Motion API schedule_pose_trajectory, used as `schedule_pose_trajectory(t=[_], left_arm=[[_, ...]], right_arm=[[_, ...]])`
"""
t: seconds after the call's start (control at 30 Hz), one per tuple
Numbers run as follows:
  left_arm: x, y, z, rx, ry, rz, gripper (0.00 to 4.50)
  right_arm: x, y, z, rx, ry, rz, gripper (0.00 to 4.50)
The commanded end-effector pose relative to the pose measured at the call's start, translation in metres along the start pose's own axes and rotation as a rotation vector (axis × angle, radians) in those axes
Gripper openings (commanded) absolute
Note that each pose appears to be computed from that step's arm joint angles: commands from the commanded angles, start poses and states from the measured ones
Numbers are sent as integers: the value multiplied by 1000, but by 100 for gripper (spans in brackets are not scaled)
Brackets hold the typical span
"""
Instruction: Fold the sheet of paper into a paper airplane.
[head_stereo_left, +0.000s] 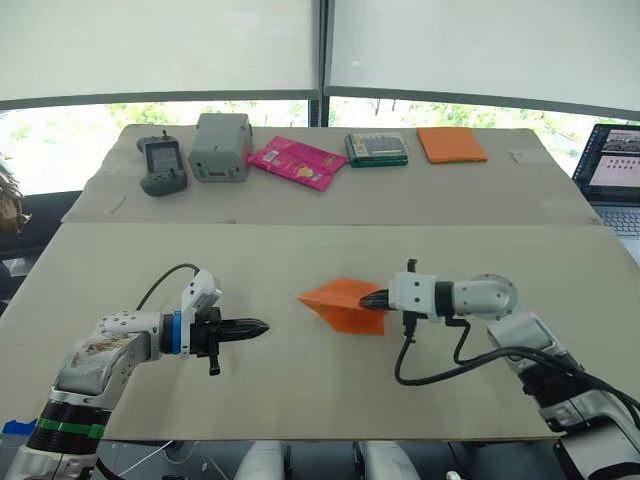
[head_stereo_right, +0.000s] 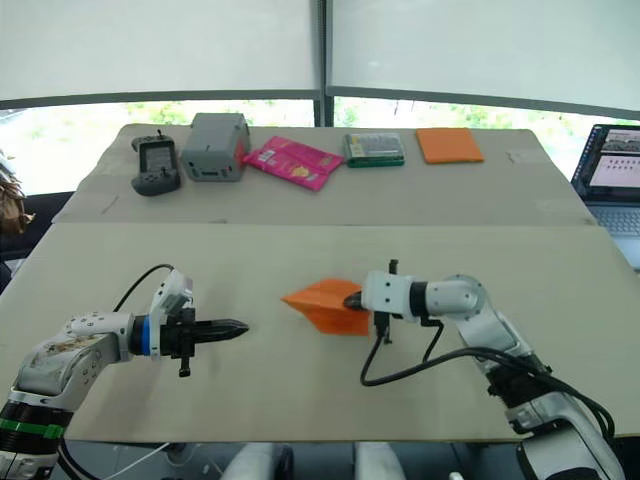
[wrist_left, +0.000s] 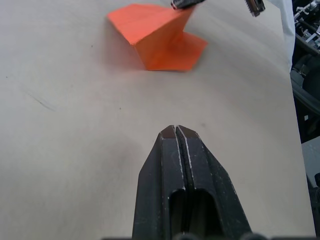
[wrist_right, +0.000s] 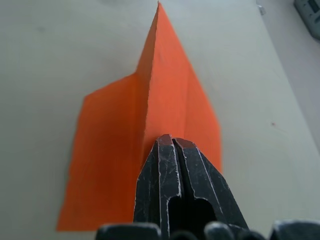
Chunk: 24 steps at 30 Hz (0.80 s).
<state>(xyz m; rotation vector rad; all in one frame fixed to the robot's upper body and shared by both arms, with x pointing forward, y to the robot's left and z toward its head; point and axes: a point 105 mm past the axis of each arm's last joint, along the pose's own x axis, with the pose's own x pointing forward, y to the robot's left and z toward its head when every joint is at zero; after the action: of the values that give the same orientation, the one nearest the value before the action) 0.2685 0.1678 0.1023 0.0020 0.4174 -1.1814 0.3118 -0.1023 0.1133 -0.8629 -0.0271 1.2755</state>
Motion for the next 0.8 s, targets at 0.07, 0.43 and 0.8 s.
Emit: schedule_pose_trajectory(t=[0.07,0.43,0.8], left_arm=[[3,-3,7,54,1,-13,0],[6,2,8,61,2,-15,0],[11,4,8,72,-4,-30,0]], right_arm=[[-3,13,12,32,-44,2,3],[1,28,-4,83,-11,-101,3],[-13,30,20,-29,-126,-190,3]])
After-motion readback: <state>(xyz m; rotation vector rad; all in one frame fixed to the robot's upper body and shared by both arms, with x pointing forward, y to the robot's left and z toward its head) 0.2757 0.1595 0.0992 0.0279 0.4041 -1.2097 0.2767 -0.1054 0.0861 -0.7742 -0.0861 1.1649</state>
